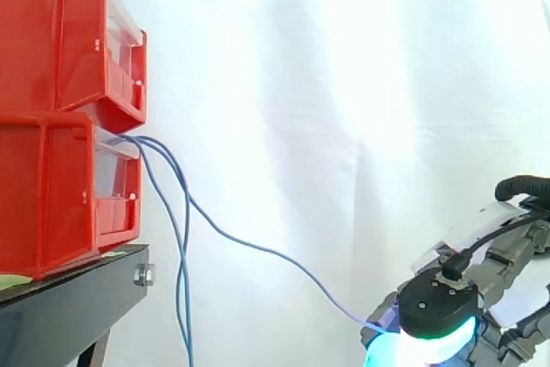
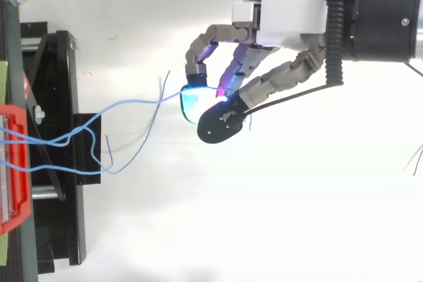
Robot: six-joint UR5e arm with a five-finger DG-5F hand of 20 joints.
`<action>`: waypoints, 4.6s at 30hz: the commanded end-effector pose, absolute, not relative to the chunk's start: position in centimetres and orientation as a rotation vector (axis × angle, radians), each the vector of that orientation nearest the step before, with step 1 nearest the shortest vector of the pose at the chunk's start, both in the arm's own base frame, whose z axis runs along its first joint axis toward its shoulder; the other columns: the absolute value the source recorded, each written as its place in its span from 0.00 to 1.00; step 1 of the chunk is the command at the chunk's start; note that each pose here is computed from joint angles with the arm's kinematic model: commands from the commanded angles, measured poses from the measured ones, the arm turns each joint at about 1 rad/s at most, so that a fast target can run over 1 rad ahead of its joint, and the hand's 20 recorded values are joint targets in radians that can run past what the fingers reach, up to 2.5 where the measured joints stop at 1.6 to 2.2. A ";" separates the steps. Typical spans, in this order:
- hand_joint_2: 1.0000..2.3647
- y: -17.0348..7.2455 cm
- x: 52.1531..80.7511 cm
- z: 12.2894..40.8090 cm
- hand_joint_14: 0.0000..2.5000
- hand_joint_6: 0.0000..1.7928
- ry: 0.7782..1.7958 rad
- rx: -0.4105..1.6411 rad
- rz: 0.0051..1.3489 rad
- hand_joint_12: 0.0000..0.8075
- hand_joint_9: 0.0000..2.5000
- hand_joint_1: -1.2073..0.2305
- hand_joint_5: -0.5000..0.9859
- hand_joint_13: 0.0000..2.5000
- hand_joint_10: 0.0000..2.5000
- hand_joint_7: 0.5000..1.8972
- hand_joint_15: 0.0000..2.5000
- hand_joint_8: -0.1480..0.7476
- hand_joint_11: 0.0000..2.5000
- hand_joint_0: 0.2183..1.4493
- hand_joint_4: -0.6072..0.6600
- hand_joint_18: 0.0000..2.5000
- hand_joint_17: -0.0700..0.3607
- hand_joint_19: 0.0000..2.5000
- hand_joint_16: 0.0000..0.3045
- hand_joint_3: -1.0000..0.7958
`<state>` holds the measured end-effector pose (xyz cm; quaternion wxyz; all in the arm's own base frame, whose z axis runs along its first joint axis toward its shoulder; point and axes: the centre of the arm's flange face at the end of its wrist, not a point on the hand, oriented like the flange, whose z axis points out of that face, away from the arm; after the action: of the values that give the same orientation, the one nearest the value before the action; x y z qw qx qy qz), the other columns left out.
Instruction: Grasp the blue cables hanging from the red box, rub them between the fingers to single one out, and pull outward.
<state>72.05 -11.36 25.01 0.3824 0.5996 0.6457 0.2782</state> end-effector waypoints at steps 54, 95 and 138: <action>0.00 -11.4 72.4 29.8 0.01 0.48 1.552 1.702 0.823 0.44 0.43 0.34 0.25 0.30 0.01 0.30 0.20 0.46 0.27 0.31 0.50 0.21 0.38 0.23 0.14 0.28; 0.00 -15.4 72.9 32.6 0.01 0.48 1.554 1.489 0.646 0.43 0.43 0.34 0.25 0.31 0.01 0.29 0.21 0.46 0.28 0.31 0.50 0.22 0.39 0.24 0.14 0.28; 0.00 -15.4 75.0 35.1 0.01 0.46 1.530 1.214 0.536 0.47 0.43 0.56 0.26 0.33 0.01 0.28 0.23 0.49 0.26 0.23 0.50 0.24 0.44 0.25 0.18 0.28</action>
<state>75.06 -15.47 35.09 0.5299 0.5084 0.6406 0.2243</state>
